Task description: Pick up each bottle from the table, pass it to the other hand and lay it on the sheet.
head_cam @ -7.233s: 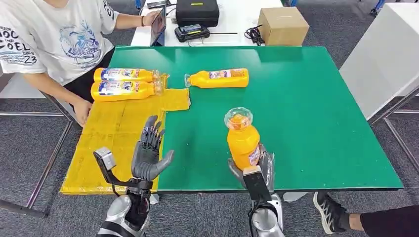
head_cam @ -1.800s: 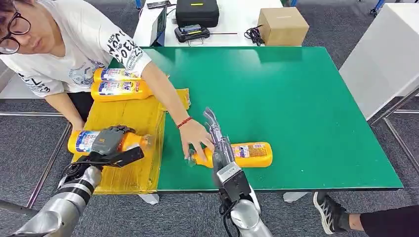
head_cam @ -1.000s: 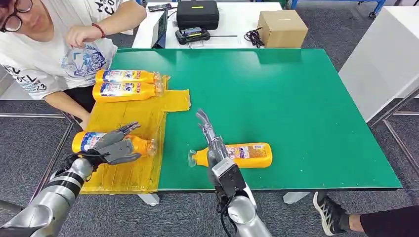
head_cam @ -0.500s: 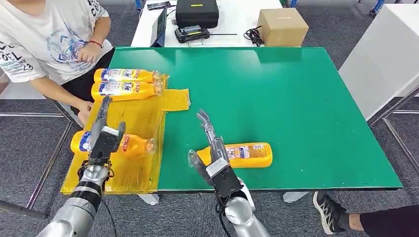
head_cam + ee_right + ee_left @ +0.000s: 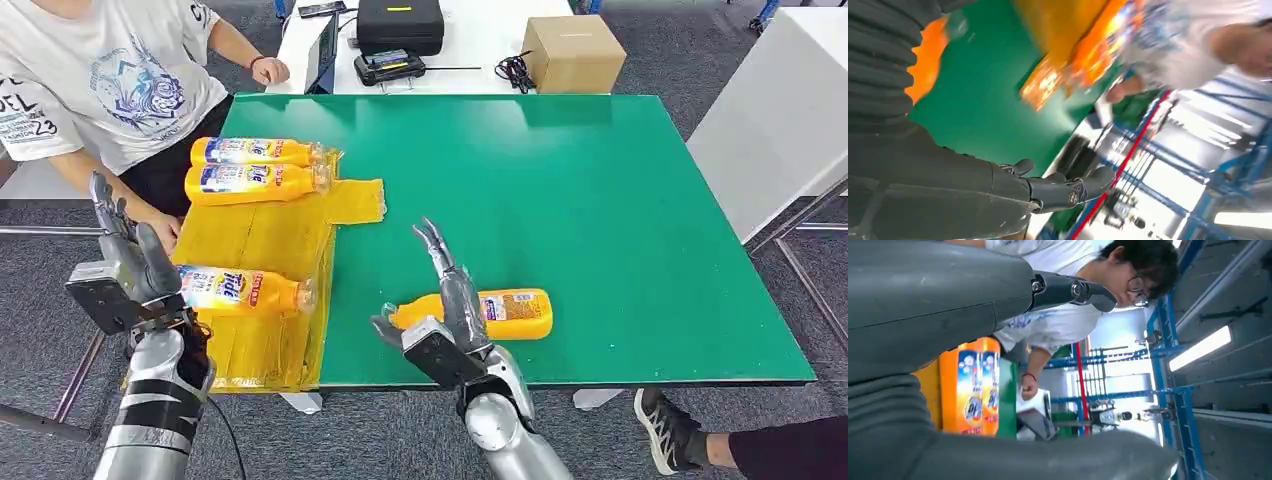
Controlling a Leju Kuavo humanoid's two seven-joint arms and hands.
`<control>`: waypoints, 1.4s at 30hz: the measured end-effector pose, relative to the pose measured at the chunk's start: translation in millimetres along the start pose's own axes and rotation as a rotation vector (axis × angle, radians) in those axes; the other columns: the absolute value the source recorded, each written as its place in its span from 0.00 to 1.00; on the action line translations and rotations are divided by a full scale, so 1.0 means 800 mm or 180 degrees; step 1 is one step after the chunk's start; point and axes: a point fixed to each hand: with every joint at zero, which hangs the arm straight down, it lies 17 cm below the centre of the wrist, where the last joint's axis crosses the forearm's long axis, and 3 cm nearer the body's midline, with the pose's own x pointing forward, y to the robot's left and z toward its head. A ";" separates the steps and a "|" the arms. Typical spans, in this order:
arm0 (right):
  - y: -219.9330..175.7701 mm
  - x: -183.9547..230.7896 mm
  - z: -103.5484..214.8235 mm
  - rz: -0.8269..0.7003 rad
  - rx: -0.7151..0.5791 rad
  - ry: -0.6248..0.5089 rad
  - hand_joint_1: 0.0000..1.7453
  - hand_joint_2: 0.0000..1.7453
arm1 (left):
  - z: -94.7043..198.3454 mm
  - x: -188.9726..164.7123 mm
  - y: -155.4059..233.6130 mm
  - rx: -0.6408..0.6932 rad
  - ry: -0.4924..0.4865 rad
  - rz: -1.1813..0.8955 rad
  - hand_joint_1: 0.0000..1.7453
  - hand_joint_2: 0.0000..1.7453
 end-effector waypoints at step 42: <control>-0.048 -0.232 0.114 0.0699 0.2292 0.1436 0.00 1.00 | 0.087 -0.077 -0.020 -0.0357 0.0601 -0.0134 0.00 1.00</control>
